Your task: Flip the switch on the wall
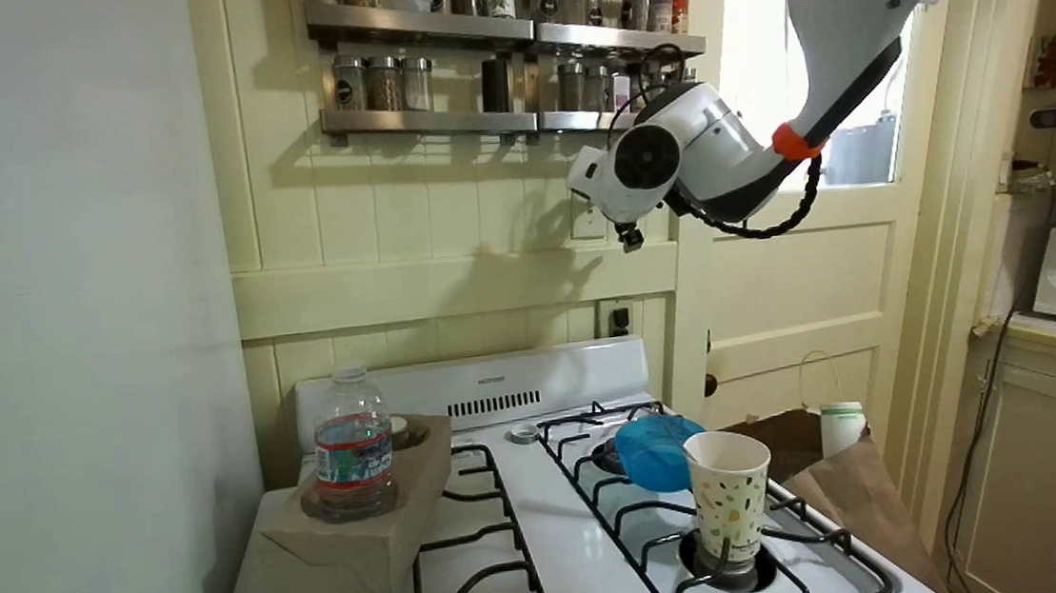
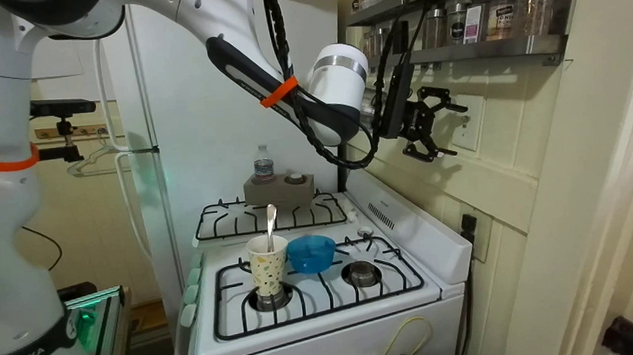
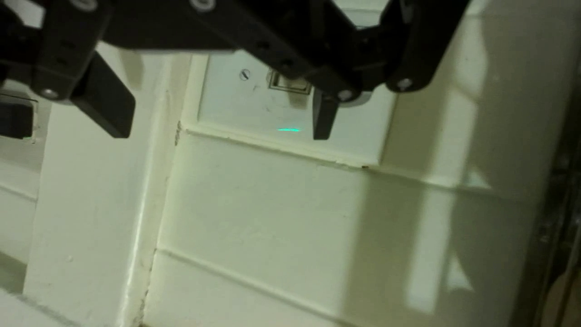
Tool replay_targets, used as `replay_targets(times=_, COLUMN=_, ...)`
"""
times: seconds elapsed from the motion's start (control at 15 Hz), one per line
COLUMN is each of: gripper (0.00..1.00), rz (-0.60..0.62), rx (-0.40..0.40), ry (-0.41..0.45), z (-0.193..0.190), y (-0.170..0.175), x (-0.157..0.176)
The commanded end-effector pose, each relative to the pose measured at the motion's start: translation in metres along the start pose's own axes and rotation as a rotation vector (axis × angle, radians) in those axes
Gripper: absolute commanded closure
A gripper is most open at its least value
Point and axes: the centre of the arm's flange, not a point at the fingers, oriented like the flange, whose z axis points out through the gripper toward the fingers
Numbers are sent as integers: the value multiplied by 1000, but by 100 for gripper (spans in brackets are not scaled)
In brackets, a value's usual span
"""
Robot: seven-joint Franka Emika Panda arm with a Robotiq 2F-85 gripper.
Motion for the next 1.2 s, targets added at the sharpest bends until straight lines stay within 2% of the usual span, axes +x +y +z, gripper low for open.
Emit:
replay_targets(times=0.0, gripper=0, rz=7, rx=4, ry=32, z=9, y=-7, x=3)
replay_targets(times=0.87, gripper=0, rz=15, rx=3, ry=55, z=19, y=-3, x=19)
replay_targets(times=1.13, gripper=0, rz=25, rx=43, ry=71, z=13, y=-11, x=23)
